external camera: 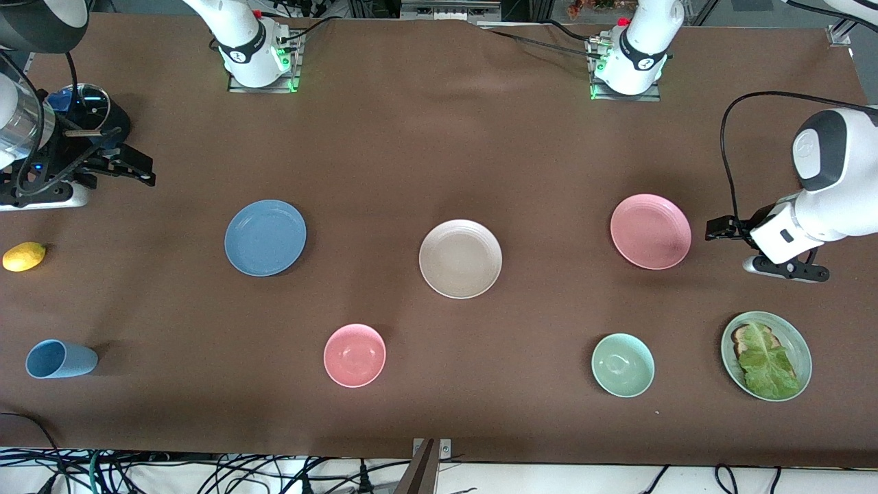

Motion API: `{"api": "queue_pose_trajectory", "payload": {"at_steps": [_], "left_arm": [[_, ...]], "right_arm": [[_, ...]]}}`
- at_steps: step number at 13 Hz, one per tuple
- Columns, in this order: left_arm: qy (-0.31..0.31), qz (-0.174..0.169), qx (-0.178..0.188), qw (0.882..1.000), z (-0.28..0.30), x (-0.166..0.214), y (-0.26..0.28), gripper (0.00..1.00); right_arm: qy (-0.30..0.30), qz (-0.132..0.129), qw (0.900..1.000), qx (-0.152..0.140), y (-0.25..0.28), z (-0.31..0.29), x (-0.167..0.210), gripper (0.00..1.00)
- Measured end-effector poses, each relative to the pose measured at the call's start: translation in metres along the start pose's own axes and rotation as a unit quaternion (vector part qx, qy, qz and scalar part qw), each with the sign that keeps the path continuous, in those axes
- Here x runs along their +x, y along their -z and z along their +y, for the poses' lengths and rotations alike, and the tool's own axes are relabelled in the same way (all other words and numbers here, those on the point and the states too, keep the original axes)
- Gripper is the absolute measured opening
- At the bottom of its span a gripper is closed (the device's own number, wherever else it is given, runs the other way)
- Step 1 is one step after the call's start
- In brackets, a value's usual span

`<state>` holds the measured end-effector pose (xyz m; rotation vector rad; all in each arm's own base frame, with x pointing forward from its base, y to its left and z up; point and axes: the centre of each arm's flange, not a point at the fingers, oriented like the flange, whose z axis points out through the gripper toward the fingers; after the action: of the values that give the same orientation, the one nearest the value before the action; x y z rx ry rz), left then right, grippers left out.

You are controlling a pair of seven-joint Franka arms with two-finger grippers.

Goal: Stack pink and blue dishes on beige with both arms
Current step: 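Reach the left gripper to the pink plate rim and grasp it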

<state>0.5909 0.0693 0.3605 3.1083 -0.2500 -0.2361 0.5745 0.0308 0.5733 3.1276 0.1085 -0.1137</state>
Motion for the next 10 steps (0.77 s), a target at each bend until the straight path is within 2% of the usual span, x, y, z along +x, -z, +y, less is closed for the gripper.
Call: {"api": "queue_pose_trajectory", "payload": {"at_steps": [4,7,10], "left_arm": [[-0.001,0.023,0.006,1.000,-0.014,-0.028,-0.064,1.00],[-0.028,0.002,-0.006,1.000,-0.027,-0.050,-0.110,1.00],[-0.037,-0.013,-0.014,0.999,-0.023,-0.047,-0.143,1.00]], "right_arm": [[0.000,0.000,1.000,0.000,0.000,0.000,0.000,1.00],[0.000,0.000,1.000,0.000,0.000,0.000,0.000,1.00],[0.000,0.000,1.000,0.000,0.000,0.000,0.000,1.00]]}}
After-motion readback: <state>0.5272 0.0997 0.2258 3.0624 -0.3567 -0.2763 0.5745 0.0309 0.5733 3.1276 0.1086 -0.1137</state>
